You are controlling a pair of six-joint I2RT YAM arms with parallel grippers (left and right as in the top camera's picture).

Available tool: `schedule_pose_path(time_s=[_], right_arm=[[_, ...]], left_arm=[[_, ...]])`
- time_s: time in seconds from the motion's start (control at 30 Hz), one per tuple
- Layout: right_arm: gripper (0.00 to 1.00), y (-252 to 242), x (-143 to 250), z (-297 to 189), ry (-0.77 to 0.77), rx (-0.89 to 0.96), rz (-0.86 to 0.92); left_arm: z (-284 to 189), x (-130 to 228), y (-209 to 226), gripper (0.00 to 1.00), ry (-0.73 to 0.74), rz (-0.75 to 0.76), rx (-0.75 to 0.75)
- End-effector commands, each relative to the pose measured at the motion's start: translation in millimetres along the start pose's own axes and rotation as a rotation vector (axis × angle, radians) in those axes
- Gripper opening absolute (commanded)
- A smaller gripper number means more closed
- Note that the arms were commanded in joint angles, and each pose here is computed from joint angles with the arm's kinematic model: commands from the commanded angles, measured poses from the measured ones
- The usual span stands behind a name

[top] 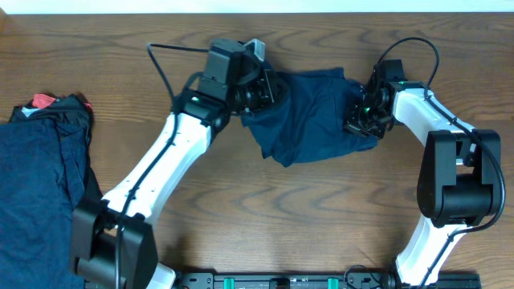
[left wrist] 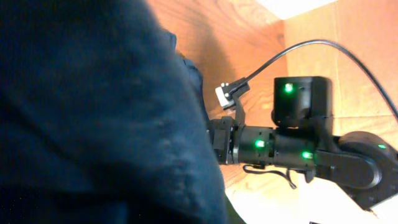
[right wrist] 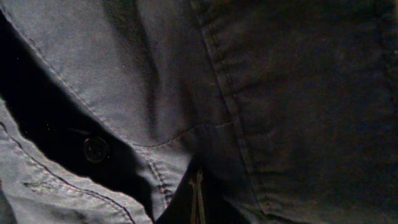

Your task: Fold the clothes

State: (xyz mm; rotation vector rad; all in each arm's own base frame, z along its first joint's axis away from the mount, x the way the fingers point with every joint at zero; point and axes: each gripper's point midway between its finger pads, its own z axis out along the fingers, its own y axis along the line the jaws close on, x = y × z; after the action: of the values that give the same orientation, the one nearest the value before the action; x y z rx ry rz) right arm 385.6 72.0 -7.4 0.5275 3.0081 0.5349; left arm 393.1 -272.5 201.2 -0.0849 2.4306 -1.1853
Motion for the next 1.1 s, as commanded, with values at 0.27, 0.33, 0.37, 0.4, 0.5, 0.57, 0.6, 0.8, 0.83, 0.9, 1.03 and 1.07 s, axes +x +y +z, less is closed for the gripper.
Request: schedule_pose_path(time_s=[0.27, 0.33, 0.37, 0.4, 0.5, 0.57, 0.6, 0.8, 0.83, 0.9, 1.03, 1.07], right_arm=[[0.01, -68.3, 74.3, 56.1, 0.252, 0.23, 0.065], [0.01, -66.2, 72.4, 51.0, 0.241, 0.229, 0.062], [0.02, -63.5, 70.1, 46.5, 0.227, 0.223, 0.058], [0.05, -60.4, 66.9, 41.8, 0.21, 0.216, 0.053], [0.3, -50.4, 56.3, 22.9, 0.15, 0.2, 0.039], [0.31, -46.3, 47.0, 4.3, 0.09, 0.215, 0.037], [0.31, -45.1, 42.9, -4.9, 0.062, 0.226, 0.035], [0.34, -30.8, 18.4, -81.5, -0.138, 0.273, -0.003], [0.35, -28.0, 15.1, -95.5, -0.172, 0.28, -0.007], [0.4, -20.5, 8.8, -126.1, -0.246, 0.283, -0.017], [0.4, -6.6, 3.0, -173.7, -0.352, 0.27, -0.037], [0.4, -4.6, 1.7, -184.1, -0.375, 0.272, -0.038]], left_arm=[[48.4, 33.1, -8.5, 0.06, 0.084, 0.013, 0.009], [49.3, 35.0, -8.6, 0.06, 0.089, 0.013, 0.008], [49.5, 35.5, -8.5, 0.06, 0.091, 0.012, 0.007], [49.9, 35.8, -7.9, 0.06, 0.092, 0.012, 0.006], [51.1, 37.6, -5.3, 0.06, 0.1, 0.01, -0.001], [52.9, 39.5, -3.6, 0.06, 0.105, 0.009, -0.006], [53.9, 40.4, -3.0, 0.06, 0.108, 0.011, -0.007], [68.1, 55.4, -0.5, 0.06, 0.145, 0.017, -0.017], [70.7, 58.5, 0.4, 0.06, 0.153, 0.017, -0.019], [74.6, 63.4, 1.3, 0.06, 0.165, 0.019, -0.023], [76.9, 64.1, 0.6, 0.06, 0.165, 0.023, -0.018], [76.9, 64.0, 0.5, 0.06, 0.165, 0.024, -0.018]])
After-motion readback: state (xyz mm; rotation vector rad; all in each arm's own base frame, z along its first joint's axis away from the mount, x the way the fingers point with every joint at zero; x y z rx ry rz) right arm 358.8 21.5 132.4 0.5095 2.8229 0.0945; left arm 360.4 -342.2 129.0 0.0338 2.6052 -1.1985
